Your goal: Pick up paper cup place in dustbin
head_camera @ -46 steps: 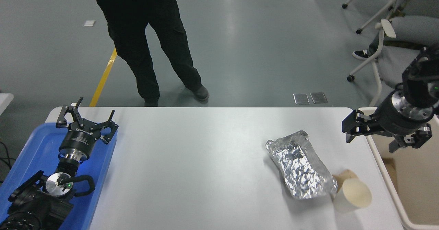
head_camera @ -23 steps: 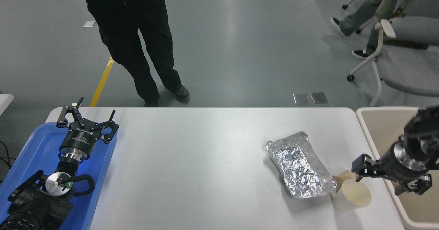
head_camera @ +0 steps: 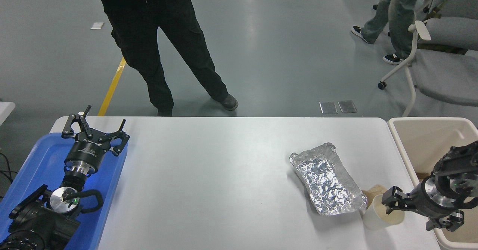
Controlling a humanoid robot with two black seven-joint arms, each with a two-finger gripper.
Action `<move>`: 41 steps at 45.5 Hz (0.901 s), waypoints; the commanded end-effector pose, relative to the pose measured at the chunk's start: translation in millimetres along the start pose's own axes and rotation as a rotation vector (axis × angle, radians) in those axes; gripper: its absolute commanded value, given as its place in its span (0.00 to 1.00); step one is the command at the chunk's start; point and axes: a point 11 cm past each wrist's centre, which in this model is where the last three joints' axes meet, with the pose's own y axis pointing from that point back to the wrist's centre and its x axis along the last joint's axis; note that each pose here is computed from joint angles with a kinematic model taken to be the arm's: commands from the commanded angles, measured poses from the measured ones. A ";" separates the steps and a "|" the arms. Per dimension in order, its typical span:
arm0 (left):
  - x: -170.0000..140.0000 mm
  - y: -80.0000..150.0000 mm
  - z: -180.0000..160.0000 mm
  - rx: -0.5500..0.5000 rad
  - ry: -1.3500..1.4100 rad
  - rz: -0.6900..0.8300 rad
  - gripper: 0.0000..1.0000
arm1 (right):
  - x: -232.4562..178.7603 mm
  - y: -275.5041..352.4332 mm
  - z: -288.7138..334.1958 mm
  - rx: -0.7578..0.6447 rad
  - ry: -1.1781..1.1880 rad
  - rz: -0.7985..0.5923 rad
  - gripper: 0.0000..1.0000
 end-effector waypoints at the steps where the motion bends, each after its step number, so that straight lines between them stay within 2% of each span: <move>1: 0.0 0.0 0.3 0.000 -0.001 0.000 0.99 | 0.2 -4.5 1.9 0.013 -0.029 0.003 0.28; 4: 0.0 0.0 0.3 0.000 -0.001 0.000 0.99 | -0.6 -4.5 0.8 0.019 -0.046 -0.001 0.16; 9: 0.0 0.0 0.3 0.000 -0.001 0.000 0.99 | -0.3 -3.8 -0.7 0.038 -0.118 -0.005 0.12; 12: 0.0 0.0 0.3 0.000 -0.001 0.000 0.99 | 1.3 -2.7 -0.4 0.049 -0.165 0.000 0.00; 41: -0.2 -0.1 -0.5 0.001 0.001 -0.001 0.99 | 1.0 1.8 -3.6 0.083 -0.263 -0.014 0.00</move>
